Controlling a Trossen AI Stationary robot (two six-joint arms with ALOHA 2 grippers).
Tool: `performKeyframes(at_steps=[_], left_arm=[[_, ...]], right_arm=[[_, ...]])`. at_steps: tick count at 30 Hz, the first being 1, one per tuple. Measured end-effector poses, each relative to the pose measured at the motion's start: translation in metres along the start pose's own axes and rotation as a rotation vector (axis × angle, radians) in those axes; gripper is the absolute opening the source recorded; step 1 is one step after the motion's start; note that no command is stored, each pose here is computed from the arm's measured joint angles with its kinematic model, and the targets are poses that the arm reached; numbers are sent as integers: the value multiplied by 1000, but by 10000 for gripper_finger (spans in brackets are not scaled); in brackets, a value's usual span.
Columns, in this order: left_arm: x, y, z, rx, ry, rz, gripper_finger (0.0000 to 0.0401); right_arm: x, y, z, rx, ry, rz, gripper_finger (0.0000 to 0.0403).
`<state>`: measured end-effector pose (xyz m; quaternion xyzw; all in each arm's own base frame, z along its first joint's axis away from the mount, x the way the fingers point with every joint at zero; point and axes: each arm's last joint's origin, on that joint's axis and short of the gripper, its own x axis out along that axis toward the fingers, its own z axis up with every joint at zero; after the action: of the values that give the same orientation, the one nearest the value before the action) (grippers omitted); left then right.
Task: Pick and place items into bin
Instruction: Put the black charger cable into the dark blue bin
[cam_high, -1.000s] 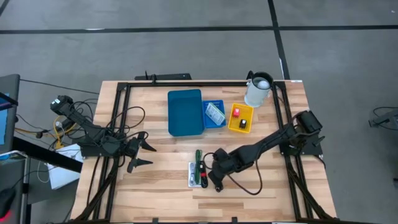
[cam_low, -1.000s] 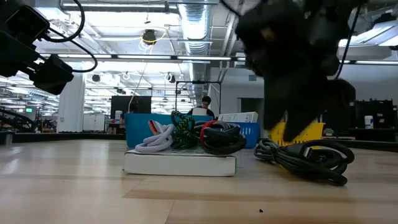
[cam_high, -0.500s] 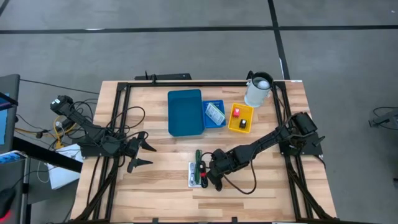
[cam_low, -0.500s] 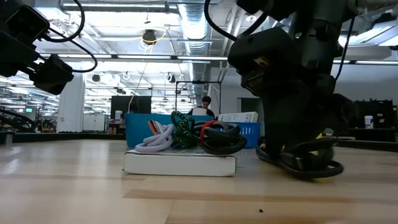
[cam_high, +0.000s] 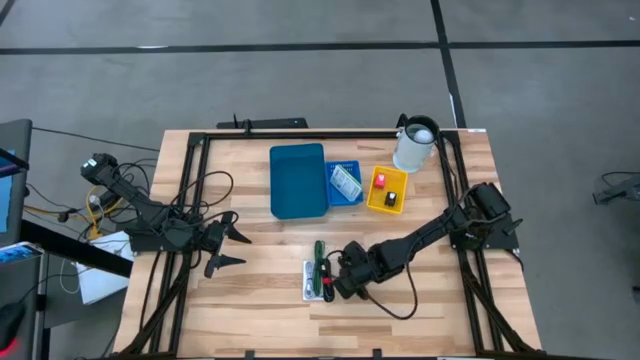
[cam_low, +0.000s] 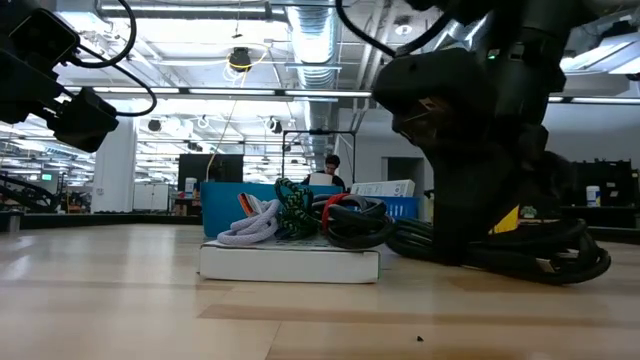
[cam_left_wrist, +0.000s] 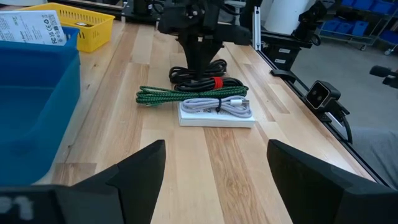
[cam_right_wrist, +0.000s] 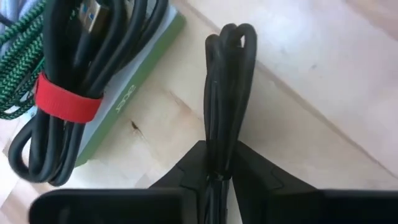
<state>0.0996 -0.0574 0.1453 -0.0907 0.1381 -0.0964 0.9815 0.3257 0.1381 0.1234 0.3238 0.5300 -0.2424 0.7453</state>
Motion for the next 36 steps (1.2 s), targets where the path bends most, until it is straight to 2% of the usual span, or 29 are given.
performKeyframes(at_steps=[6,15,22,30,36], left_arm=[[0,0,0,0,0,0,270],[0,0,0,0,0,0,270],[0,0,0,0,0,0,270],[0,0,0,0,0,0,270],[0,0,0,0,0,0,270]], right_arm=[[-8,3,-1,-30,-187,-88,45],[-42,25,31,-120,-534,-193,44],[-59,38,76,-208,-772,-222,45],[-63,35,131,-301,-911,-230,46],[-67,22,163,-302,-968,-257,47]])
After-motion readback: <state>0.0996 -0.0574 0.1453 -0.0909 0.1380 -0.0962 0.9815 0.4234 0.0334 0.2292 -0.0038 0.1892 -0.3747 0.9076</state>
